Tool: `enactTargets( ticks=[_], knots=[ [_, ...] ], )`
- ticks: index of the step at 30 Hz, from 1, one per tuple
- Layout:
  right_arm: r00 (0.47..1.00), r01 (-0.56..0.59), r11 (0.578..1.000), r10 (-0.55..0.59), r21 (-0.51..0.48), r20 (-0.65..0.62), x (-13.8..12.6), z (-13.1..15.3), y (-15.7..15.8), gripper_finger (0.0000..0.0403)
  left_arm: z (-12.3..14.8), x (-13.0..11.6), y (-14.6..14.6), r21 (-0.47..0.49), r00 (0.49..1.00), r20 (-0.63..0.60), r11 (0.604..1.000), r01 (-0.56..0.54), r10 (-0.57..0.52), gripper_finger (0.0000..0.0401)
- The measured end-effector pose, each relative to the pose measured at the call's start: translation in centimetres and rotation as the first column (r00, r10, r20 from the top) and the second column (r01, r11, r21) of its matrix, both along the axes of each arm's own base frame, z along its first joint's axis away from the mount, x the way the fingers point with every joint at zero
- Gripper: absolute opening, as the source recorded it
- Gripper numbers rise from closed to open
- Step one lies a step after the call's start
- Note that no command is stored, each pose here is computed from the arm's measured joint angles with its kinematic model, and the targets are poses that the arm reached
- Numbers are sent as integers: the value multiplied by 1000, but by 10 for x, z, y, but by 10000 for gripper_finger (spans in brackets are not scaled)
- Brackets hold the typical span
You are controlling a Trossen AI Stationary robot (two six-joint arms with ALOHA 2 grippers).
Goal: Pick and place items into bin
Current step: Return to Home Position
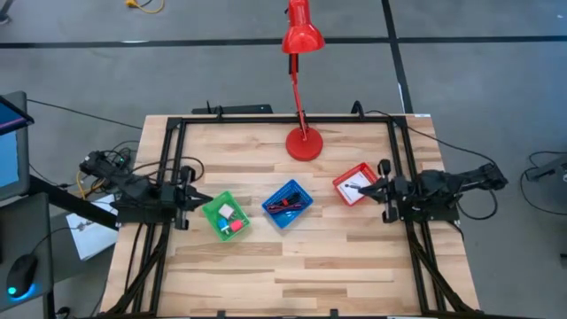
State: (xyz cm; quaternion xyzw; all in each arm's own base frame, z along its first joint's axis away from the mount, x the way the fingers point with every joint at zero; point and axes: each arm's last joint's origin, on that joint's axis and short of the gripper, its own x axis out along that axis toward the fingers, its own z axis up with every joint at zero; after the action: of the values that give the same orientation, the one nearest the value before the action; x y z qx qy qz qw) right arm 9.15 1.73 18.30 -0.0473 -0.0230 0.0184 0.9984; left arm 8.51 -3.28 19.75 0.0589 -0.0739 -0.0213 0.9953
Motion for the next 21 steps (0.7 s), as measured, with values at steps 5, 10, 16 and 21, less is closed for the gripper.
enactTargets(
  ticks=[5,10,16,21],
  knots=[
    [1000,2,1000,-2,-7,-15,1,-6,0,1,-13,3,-3,-34,999,-4,999,37,-37,0],
    [1000,-6,1000,7,21,-22,4,-12,1,1,-20,4,-3,-24,998,-40,999,45,-46,0],
    [1000,-7,1000,8,19,-25,4,-13,1,1,-24,5,-3,69,997,-73,998,7,-2,0],
    [1000,-7,1000,8,20,-26,4,-13,1,1,-24,5,-1,38,995,-77,998,-57,60,0]
  ],
)
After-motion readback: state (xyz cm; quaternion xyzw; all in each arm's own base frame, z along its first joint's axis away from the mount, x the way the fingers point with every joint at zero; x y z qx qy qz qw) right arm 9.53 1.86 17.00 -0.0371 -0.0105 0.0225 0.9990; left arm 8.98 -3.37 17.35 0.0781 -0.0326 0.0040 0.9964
